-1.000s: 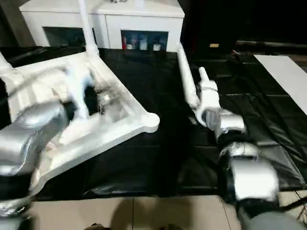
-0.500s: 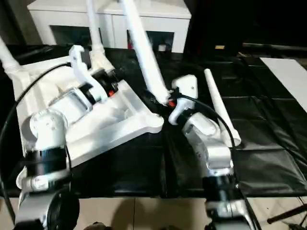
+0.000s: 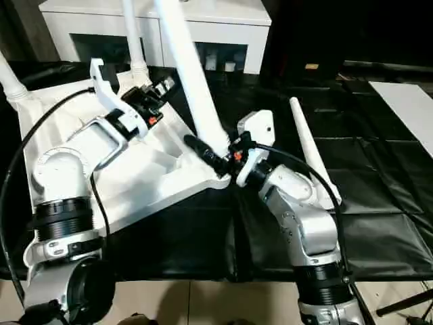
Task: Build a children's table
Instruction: Pick table leg
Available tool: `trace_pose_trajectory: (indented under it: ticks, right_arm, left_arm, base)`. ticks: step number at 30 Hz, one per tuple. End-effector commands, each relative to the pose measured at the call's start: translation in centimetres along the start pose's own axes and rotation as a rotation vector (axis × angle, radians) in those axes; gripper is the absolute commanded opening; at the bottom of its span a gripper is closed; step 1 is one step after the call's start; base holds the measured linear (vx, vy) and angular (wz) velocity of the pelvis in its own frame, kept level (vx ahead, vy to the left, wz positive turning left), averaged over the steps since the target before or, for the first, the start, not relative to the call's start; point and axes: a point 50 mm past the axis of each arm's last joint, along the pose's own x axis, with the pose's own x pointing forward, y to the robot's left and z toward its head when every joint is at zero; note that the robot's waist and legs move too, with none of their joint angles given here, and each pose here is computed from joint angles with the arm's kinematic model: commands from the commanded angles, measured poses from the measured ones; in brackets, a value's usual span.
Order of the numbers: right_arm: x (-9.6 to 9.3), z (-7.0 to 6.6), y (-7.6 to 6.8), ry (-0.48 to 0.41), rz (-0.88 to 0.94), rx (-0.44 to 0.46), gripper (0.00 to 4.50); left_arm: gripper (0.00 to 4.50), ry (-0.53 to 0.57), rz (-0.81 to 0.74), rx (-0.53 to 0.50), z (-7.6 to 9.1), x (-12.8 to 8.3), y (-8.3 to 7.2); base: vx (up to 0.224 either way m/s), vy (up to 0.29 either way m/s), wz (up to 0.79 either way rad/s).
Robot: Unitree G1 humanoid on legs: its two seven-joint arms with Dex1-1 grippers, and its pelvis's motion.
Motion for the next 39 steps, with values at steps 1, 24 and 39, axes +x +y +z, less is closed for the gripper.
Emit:
trace_pose_trajectory:
  ticks: [1,24,39]
  right_arm:
    - [-0.2,0.9,-0.9,-0.033,-0.048,0.02,2.73]
    - [-1.6,-0.6,1.0,0.191,0.196,0.06,2.72]
    - [-1.1,2.2,-2.2,0.048,0.003,0.023,2.72]
  left_arm:
    - [4.5,0.015,-0.025,-0.014,-0.2,0.2,-0.4]
    - [4.5,0.063,-0.181,0.021,-0.2,0.3,-2.4]
    - [4.5,0.018,-0.144,-0.05,0.7,-0.9,-0.8]
  base:
    - [0.0,0.0,0.0]
    - [0.0,0.0,0.0]
    - [0.0,0.0,0.0]
